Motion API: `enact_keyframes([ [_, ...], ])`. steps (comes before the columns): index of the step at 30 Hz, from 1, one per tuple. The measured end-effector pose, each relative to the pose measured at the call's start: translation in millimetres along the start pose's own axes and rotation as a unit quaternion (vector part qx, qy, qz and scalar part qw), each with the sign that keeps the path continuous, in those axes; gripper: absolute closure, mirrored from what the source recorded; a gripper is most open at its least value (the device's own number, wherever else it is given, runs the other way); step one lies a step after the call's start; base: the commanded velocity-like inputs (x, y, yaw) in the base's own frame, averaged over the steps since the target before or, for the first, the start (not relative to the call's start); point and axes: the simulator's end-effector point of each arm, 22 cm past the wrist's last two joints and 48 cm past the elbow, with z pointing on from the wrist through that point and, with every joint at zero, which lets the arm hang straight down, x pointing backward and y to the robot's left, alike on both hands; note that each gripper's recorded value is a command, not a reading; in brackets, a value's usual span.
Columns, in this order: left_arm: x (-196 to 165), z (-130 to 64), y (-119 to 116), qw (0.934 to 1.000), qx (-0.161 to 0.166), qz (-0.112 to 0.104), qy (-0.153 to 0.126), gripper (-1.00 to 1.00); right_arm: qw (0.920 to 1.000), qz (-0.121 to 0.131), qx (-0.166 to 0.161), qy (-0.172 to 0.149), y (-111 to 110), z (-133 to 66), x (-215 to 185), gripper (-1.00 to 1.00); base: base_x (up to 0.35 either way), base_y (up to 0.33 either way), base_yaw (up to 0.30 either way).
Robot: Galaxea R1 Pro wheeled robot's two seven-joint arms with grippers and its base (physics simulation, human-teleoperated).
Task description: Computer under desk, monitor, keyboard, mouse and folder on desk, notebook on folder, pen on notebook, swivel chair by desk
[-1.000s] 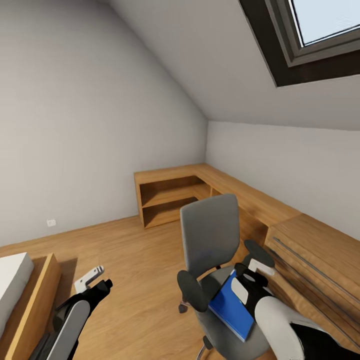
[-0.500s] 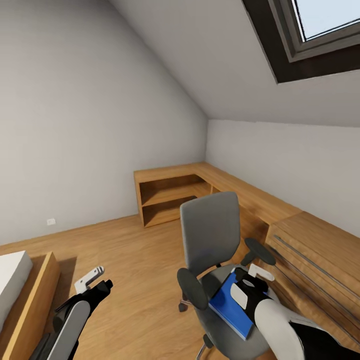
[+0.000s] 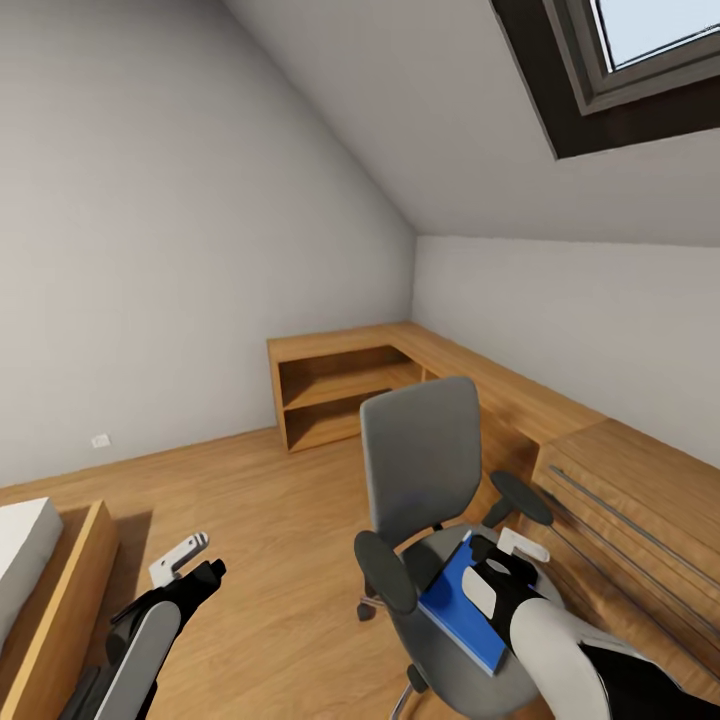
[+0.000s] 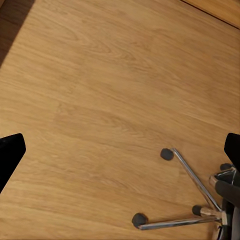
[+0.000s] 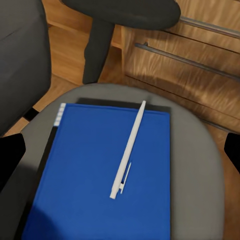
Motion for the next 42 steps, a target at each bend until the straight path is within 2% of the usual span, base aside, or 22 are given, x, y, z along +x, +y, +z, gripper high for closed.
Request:
enact_keyframes([
  [13,13.1,14.8,5.8,1.0000,0.000,0.000,0.000,-1.00,1.0000,0.000,0.001,0.000,-2.0,12.1,16.9,-1.00,0.000,0.000,0.000],
  [23,24.4,26.4,10.4,1.0000,0.001,0.000,0.001,-1.00,1.0000,-0.001,0.009,0.003,-14.3,26.2,28.9,-1.00,0.000,0.000,0.000],
  [38,38.7,38.2,17.8,0.9999,-0.005,0.002,0.010,-1.00,0.9963,-0.037,0.015,0.076,-27.8,35.4,64.2,-1.00,0.000,0.000,0.000],
  [42,50.3,43.1,20.7,0.9996,-0.011,0.012,0.022,-1.00,0.9947,-0.044,0.015,0.092,-28.9,34.7,70.2,-1.00,0.000,0.000,0.000],
])
